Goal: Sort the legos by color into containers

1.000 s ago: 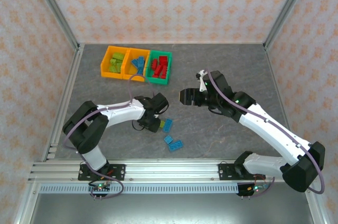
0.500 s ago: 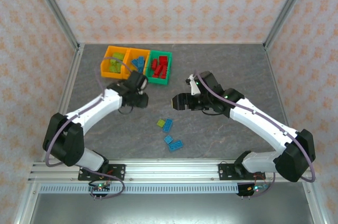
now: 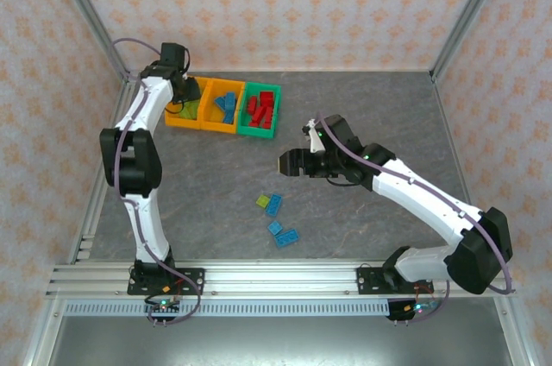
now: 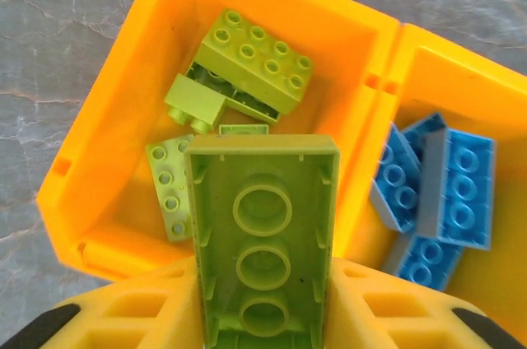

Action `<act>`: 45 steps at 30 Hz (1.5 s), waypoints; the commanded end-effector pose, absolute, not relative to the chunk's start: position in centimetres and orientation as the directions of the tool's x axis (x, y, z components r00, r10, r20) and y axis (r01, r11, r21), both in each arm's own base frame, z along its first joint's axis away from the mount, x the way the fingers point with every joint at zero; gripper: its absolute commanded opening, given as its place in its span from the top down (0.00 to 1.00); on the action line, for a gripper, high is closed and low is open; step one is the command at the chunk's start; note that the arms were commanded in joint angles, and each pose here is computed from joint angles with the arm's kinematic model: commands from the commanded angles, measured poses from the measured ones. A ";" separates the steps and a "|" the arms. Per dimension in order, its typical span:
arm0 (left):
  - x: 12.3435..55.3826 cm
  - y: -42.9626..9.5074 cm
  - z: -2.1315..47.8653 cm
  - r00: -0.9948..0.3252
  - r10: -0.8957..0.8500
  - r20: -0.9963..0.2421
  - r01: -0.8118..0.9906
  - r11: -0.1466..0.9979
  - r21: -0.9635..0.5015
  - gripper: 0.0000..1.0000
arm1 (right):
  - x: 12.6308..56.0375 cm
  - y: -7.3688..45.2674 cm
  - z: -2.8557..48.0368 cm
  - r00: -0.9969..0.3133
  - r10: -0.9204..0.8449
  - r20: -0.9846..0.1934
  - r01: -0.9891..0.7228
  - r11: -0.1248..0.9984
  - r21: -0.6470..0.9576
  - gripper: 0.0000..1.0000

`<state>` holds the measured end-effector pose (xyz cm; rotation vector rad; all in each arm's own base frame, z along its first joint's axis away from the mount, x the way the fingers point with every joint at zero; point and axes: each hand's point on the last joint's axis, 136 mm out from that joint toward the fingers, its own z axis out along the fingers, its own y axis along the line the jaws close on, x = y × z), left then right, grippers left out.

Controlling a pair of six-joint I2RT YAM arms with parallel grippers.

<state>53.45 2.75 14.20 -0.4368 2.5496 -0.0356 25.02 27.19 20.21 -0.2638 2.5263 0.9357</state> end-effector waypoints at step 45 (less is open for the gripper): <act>25.7 -21.7 4.7 -0.906 0.232 -0.356 0.268 0.962 -0.055 0.53 | 26.7 25.7 19.3 -0.867 0.105 -0.487 -0.213 0.807 0.552 0.21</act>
